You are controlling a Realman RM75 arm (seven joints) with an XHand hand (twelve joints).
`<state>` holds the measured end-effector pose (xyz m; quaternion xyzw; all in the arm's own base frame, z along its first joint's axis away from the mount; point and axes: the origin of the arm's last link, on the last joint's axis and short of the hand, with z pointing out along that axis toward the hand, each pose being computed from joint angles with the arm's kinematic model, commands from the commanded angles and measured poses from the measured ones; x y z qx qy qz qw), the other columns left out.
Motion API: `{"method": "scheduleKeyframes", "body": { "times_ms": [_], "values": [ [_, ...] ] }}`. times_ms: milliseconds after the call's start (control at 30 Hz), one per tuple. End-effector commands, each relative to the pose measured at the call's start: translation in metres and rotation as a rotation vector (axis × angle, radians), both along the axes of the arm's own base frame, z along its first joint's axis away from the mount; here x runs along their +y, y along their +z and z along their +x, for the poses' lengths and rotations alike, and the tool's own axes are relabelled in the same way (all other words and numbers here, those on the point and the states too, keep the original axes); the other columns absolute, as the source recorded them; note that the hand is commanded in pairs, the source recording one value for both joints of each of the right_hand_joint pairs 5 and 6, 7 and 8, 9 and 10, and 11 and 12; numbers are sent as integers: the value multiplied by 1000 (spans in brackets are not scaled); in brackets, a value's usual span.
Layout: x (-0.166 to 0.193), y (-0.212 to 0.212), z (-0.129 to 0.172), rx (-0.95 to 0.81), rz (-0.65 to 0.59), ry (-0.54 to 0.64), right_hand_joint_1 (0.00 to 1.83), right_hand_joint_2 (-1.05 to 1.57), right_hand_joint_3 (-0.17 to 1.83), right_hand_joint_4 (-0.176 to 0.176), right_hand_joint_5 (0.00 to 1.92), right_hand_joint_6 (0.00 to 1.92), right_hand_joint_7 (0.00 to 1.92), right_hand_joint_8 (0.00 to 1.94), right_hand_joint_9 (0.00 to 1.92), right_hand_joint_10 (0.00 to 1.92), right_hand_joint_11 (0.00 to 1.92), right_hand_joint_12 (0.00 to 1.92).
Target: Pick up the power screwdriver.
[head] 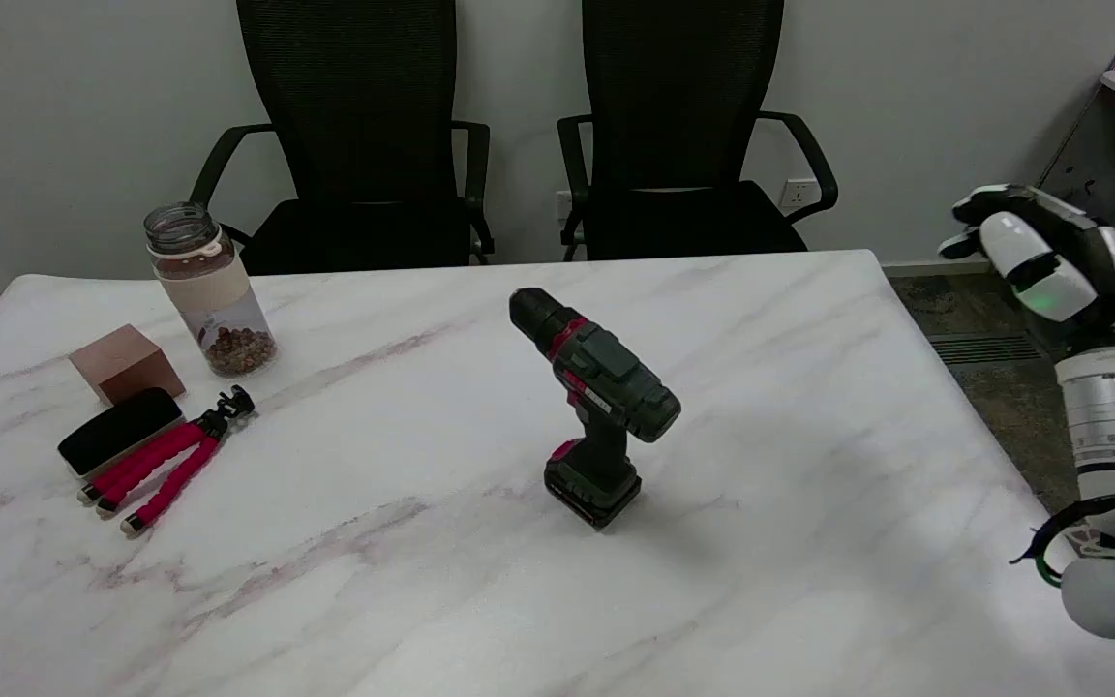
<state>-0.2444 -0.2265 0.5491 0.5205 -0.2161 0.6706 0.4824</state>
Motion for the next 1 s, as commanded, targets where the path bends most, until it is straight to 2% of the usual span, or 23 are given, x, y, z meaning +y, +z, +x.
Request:
{"method": "scheduleKeyframes", "body": {
  "times_ms": [33, 233, 400, 767, 867, 1000],
  "values": [
    [16, -89, -44, -18, 308, -168, 885, 355, 884, -176, 564, 564, 564, 564, 666, 666, 923, 923],
    [39, -123, -74, -5, 235, -286, 865, 191, 611, -159, 182, 182, 182, 182, 498, 498, 771, 771],
    [55, -142, -99, -81, 199, -329, 851, 109, 560, -142, 12, 12, 12, 12, 430, 430, 705, 705],
    [61, -191, -123, -144, 263, -357, 800, -16, 346, -124, 0, 0, 0, 0, 366, 366, 617, 617],
    [58, -198, -126, -113, 274, -379, 793, -21, 320, -116, 0, 0, 0, 0, 206, 206, 365, 365],
    [49, -205, -121, -85, 290, -357, 784, -20, 310, -114, 0, 0, 0, 0, 63, 63, 170, 170]
  ]
}}
